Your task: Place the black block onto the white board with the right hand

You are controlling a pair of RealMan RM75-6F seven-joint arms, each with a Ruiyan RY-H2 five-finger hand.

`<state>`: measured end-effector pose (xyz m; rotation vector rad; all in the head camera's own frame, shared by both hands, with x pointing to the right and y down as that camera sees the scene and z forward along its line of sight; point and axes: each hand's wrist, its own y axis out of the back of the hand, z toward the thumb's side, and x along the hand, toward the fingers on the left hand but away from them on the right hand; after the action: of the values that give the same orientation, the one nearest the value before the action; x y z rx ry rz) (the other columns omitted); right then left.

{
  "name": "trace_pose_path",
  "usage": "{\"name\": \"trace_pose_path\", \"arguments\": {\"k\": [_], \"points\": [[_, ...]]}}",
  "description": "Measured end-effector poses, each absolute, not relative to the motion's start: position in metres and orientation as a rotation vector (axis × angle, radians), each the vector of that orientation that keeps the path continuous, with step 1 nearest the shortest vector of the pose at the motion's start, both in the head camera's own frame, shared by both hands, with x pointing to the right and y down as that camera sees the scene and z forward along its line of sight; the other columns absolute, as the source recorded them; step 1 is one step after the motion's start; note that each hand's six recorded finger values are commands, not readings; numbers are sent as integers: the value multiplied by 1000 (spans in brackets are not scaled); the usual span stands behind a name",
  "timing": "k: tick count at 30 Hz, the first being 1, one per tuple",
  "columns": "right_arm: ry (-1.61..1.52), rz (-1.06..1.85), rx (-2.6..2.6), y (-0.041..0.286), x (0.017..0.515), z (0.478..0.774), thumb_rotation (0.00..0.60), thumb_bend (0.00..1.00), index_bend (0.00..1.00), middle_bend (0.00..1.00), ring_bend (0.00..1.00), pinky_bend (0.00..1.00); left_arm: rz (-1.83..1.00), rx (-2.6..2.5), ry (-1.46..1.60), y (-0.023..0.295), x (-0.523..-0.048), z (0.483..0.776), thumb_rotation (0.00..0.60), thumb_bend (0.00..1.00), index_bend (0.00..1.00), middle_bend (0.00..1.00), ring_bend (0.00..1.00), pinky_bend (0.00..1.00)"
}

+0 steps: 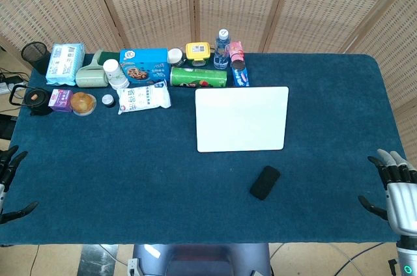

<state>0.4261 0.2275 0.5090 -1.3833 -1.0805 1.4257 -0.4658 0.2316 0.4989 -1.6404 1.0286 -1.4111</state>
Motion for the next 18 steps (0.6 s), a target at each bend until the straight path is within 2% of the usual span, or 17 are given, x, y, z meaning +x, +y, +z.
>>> {"name": "trace_pose_path", "arguments": {"k": [5,9,18], "points": [[-1057,1448,-1391,230,427,507,600,0,212,147,123,167,-1404,-1640,1026,235,-464,497,600,84,0,0,0,59],[-1061,1427,-1441,229,424,511,600,0,246,175,145,244,-1404,-1641,1022,236,-463,497,600,85,0,0,0,59],[-926,1255,-1734,210,400,551,600,0,272,232,198,287,-1426,-1639,1026,232,-463,500,600,84,0,0,0,59]]}}
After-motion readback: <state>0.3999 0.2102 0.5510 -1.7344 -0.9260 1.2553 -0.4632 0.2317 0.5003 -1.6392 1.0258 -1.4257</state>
